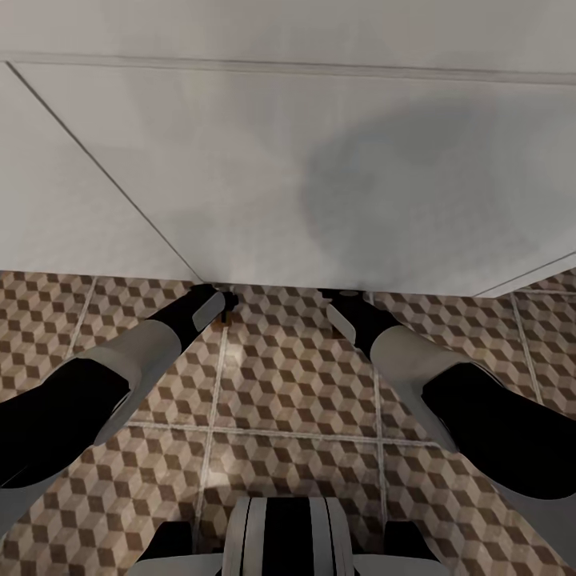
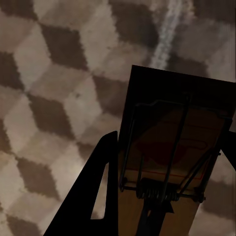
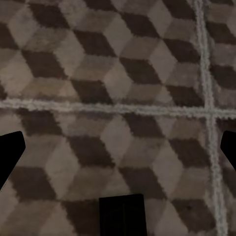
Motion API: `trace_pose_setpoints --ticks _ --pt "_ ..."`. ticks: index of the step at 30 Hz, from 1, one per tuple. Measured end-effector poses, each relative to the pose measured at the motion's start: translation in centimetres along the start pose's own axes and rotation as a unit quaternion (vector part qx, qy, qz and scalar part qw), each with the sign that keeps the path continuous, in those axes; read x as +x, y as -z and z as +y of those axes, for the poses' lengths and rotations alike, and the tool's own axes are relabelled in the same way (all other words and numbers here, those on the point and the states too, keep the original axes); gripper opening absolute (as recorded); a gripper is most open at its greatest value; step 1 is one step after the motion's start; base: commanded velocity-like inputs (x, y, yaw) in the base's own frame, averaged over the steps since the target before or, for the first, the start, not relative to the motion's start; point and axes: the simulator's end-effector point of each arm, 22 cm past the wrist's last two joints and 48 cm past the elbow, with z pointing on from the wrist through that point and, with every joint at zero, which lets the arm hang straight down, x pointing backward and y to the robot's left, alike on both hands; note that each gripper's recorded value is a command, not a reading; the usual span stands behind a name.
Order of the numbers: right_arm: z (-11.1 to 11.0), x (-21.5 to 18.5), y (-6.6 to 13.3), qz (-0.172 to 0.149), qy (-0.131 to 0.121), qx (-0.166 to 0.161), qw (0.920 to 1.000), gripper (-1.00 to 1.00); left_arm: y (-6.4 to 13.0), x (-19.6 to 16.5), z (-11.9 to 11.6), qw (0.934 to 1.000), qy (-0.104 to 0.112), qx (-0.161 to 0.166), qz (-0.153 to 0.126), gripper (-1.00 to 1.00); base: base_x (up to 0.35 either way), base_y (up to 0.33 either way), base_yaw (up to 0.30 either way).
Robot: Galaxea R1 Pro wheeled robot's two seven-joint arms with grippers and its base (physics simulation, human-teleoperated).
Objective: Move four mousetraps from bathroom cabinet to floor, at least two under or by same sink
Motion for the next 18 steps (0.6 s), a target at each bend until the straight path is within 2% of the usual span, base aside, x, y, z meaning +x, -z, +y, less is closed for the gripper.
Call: trace_pose_setpoints --ticks 18 --pt "0.48 0.70 -0.53 0.002 -0.002 -0.004 1.0000 1.00 -0.46 -0.28 -0.78 1.0000 -0.006 0.006 -0.004 -1.00 0.000 0.000 0.000"
